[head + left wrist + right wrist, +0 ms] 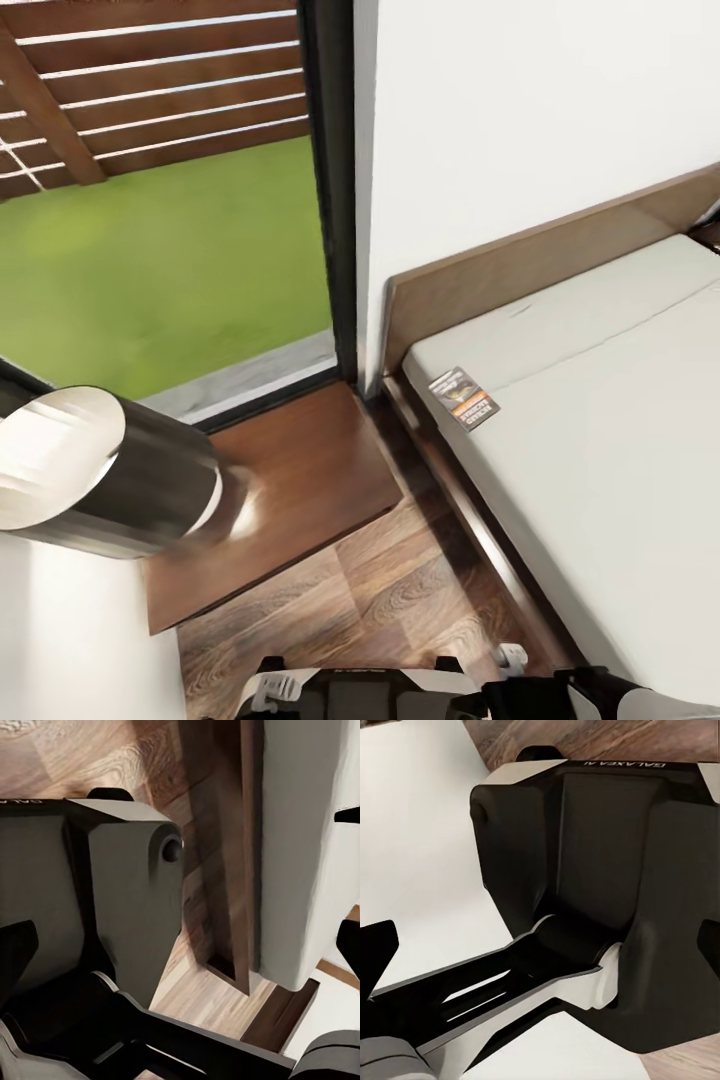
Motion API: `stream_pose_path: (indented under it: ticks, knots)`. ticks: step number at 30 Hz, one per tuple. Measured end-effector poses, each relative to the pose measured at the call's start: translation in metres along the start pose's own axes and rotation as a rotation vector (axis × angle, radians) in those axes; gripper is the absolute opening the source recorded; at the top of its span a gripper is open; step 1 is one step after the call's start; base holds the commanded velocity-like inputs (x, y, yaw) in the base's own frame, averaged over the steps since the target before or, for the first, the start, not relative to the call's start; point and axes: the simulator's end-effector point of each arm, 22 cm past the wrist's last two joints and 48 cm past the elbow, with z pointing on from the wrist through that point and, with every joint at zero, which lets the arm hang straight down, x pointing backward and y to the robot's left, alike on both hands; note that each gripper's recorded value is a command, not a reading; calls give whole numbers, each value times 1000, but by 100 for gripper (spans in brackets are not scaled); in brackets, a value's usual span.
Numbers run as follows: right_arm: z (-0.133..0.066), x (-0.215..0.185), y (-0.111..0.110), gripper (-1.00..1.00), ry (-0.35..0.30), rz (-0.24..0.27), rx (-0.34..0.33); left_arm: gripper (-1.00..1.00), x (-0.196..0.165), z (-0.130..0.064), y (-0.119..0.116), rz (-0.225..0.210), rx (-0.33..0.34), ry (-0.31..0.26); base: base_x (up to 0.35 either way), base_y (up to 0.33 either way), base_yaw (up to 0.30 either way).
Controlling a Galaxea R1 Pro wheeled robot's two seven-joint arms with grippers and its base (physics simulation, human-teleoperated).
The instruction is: In the bedroom, move the book from the bed onto either nightstand, and place the two sandals side by side next to the bed.
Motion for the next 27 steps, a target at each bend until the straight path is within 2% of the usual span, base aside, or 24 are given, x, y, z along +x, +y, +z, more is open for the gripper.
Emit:
stream_pose_path:
  ticks: [27]
  knots:
    - [-4,-7,3,100,-14,-13,3,100,-7,-2,-3,14,1,-13,0,0,-287]
